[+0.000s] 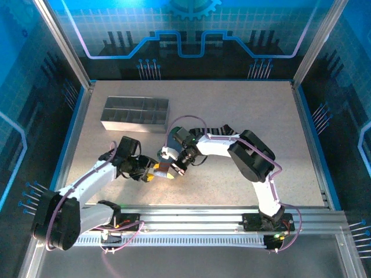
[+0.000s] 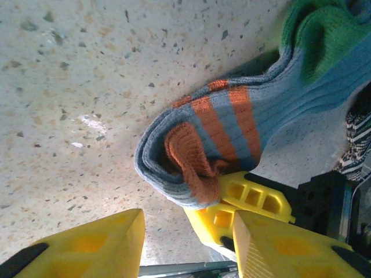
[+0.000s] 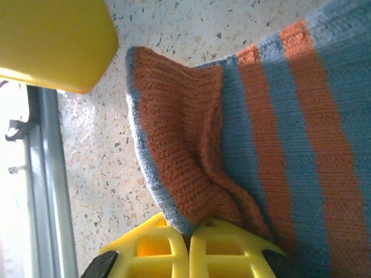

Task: Roll the socks

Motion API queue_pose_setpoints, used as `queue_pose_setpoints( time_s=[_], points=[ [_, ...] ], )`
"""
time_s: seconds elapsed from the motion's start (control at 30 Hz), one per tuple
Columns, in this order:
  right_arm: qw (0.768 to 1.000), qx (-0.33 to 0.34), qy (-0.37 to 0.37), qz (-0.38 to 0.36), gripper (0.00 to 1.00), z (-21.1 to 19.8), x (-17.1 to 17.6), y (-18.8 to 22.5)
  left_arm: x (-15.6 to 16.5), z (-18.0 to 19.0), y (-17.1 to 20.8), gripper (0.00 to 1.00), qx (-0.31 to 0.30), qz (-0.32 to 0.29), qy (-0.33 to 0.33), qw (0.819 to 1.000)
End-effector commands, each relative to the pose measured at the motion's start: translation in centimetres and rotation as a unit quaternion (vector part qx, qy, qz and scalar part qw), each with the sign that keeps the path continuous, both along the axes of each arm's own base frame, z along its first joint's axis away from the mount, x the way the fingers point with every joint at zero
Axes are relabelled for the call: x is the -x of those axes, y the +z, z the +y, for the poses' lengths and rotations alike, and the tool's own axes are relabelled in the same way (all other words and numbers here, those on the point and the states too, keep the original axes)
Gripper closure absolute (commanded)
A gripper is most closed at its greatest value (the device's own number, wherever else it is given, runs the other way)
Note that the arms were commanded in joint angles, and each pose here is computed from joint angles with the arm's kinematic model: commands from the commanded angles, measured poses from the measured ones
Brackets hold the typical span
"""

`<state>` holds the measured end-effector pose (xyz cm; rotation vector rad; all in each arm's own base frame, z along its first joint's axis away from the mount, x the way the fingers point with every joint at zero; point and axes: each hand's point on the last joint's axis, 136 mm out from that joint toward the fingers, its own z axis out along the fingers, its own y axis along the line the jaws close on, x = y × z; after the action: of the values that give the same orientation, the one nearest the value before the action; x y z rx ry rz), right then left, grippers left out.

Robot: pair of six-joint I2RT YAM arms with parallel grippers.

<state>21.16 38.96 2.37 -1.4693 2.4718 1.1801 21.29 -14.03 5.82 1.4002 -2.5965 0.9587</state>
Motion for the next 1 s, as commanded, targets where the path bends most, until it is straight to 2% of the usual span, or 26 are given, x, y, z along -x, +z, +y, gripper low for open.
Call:
queue_pose_setpoints(
  time_s=[0.0,0.3,0.7,0.97],
  points=[
    [0.991,0.079,-0.019,0.106,1.0,-3.1,2.4,-3.1,-0.4,-0.6,-0.5,0.58,0.007,-0.028,-0.016,0.999],
    [0.984,0.093,-0.05,0.144,1.0,-3.2,1.2,-3.2,-0.6,-1.2,-1.5,0.64,0.002,-0.038,-0.026,0.999],
    [0.978,0.094,-0.068,0.172,1.0,-2.9,0.8,-3.2,-0.4,-1.6,-3.3,0.63,-0.026,-0.02,-0.039,0.999],
    [0.977,0.098,-0.072,0.176,1.0,-3.1,0.7,-3.4,0.9,-0.9,-6.0,0.62,-0.074,0.051,-0.05,0.995]
  ],
)
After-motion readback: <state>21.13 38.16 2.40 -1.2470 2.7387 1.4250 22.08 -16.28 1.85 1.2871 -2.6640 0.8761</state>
